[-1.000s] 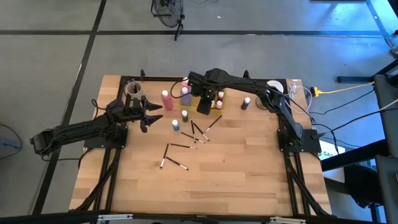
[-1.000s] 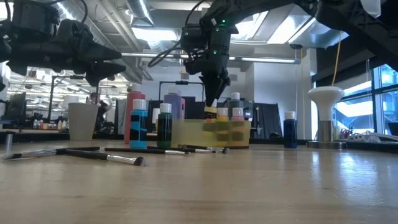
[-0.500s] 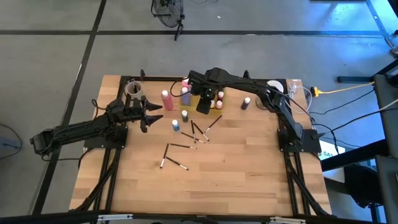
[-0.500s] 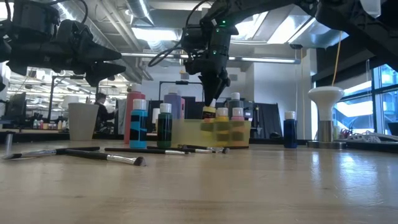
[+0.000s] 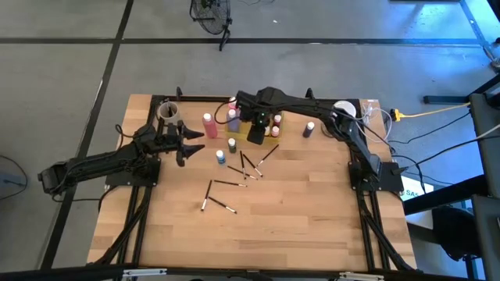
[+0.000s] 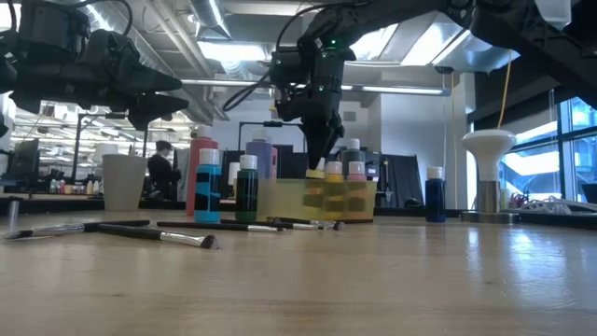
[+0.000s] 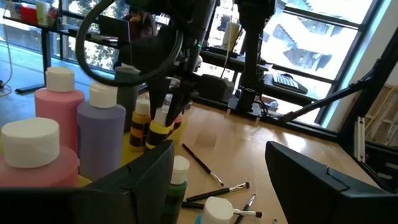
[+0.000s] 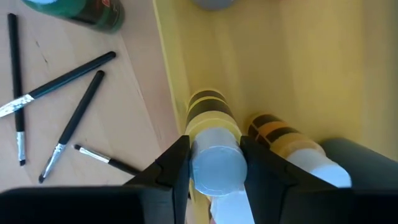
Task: Pick & Place Paint Supplies
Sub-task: Put the small light yellow paint bottle into the yellow bin, then put the silver paintbrush into the white cup
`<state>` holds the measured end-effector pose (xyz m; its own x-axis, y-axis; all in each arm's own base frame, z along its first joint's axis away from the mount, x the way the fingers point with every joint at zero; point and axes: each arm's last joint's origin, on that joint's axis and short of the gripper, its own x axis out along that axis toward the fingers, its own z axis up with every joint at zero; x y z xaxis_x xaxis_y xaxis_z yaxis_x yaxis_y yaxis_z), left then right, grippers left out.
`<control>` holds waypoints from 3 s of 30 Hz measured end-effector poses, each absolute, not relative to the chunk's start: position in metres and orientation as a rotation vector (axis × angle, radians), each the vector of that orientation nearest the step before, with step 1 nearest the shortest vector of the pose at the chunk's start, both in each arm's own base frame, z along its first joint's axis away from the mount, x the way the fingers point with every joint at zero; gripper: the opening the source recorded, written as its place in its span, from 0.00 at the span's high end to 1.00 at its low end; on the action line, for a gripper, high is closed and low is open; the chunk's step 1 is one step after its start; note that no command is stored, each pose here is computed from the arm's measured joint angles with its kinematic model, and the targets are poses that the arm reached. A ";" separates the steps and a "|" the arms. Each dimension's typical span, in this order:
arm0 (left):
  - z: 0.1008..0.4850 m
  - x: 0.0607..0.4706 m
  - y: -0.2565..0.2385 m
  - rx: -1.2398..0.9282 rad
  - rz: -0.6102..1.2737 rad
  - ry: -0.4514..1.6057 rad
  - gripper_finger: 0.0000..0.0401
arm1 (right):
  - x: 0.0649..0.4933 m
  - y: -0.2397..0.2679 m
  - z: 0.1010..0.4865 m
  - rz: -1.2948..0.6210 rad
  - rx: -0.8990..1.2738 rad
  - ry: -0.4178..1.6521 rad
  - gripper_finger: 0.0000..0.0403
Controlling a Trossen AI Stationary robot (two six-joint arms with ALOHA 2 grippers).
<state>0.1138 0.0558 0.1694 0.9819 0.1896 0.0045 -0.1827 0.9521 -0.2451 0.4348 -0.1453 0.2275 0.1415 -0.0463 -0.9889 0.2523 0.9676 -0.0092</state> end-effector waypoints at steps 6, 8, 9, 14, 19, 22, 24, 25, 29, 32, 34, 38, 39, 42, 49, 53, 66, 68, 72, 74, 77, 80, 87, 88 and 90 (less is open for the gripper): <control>0.169 0.114 0.055 -0.246 0.169 -0.025 0.38 | 0.435 -0.144 0.226 -0.208 0.169 1.425 0.65; 0.169 0.114 0.055 -0.247 0.169 -0.025 0.38 | 0.435 -0.143 0.226 -0.199 0.172 1.423 0.63; 0.169 0.114 0.055 -0.246 0.169 -0.025 0.38 | 0.435 -0.143 0.226 -0.197 0.172 1.423 0.63; 0.169 0.114 0.055 -0.246 0.169 -0.025 0.38 | 0.435 -0.143 0.226 -0.175 0.166 1.422 0.62; 0.169 0.114 0.055 -0.247 0.169 -0.025 0.38 | 0.435 -0.143 0.226 -0.164 0.167 1.420 0.61; 0.169 0.114 0.055 -0.247 0.169 -0.026 0.38 | 0.435 -0.143 0.226 -0.164 0.167 1.420 0.61; 0.169 0.114 0.055 -0.247 0.169 -0.025 0.38 | 0.435 -0.143 0.226 -0.162 0.164 1.421 0.61; 0.169 0.114 0.055 -0.247 0.169 -0.026 0.38 | 0.435 -0.143 0.226 -0.158 0.161 1.421 0.61; 0.169 0.114 0.055 -0.247 0.169 -0.025 0.38 | 0.433 -0.142 0.225 -0.127 0.174 1.438 0.61; 0.169 0.114 0.055 -0.247 0.169 -0.025 0.38 | 0.432 -0.144 0.225 -0.133 0.178 1.438 0.63; 0.169 0.114 0.055 -0.247 0.169 -0.025 0.38 | 0.432 -0.146 0.226 -0.136 0.180 1.434 0.64; 0.169 0.114 0.055 -0.247 0.169 -0.025 0.38 | 0.432 -0.149 0.226 -0.142 0.183 1.423 0.65; 0.169 0.114 0.055 -0.247 0.169 -0.026 0.38 | 0.432 -0.149 0.226 -0.143 0.184 1.422 0.65; 0.169 0.114 0.055 -0.247 0.169 -0.025 0.38 | 0.432 -0.150 0.226 -0.143 0.185 1.422 0.64; 0.169 0.114 0.054 -0.247 0.144 -0.023 0.38 | 0.433 -0.151 0.226 -0.145 0.183 1.412 0.61; 0.169 0.114 0.054 -0.247 0.144 -0.022 0.38 | 0.434 -0.151 0.226 -0.148 0.179 1.396 0.58; 0.169 0.114 0.054 -0.247 0.144 -0.022 0.38 | 0.433 -0.154 0.226 -0.226 0.114 1.421 0.43; 0.169 0.114 0.054 -0.247 0.144 -0.023 0.38 | 0.433 -0.153 0.227 -0.238 0.099 1.425 0.42; 0.169 0.114 0.054 -0.247 0.142 -0.023 0.38 | 0.437 -0.142 0.240 -0.217 0.075 1.407 0.42; 0.170 0.114 0.054 -0.254 0.123 -0.021 0.38 | 0.438 -0.132 0.251 -0.190 0.050 1.414 0.42; 0.172 0.114 0.052 -0.254 0.069 -0.041 0.38 | 0.440 -0.116 0.268 -0.164 0.026 1.404 0.42; 0.183 0.113 0.049 -0.259 -0.048 -0.125 0.38 | 0.438 -0.098 0.286 -0.146 0.011 1.410 0.42; 0.206 0.115 0.041 -0.151 -0.186 -0.209 0.38 | 0.424 -0.049 0.310 -0.119 0.028 1.441 0.42; 0.211 0.117 0.040 -0.142 -0.191 -0.193 0.38 | 0.424 -0.042 0.313 -0.114 0.036 1.431 0.42; 0.220 0.122 0.038 -0.135 -0.192 -0.128 0.38 | 0.422 -0.027 0.317 -0.078 0.057 1.426 0.42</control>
<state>0.1217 0.0378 0.2202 0.9734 -0.1813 0.1397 0.1986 0.9726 -0.1211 0.4217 -0.0265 0.3167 0.1427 -0.0200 -0.9896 0.0886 0.9960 -0.0073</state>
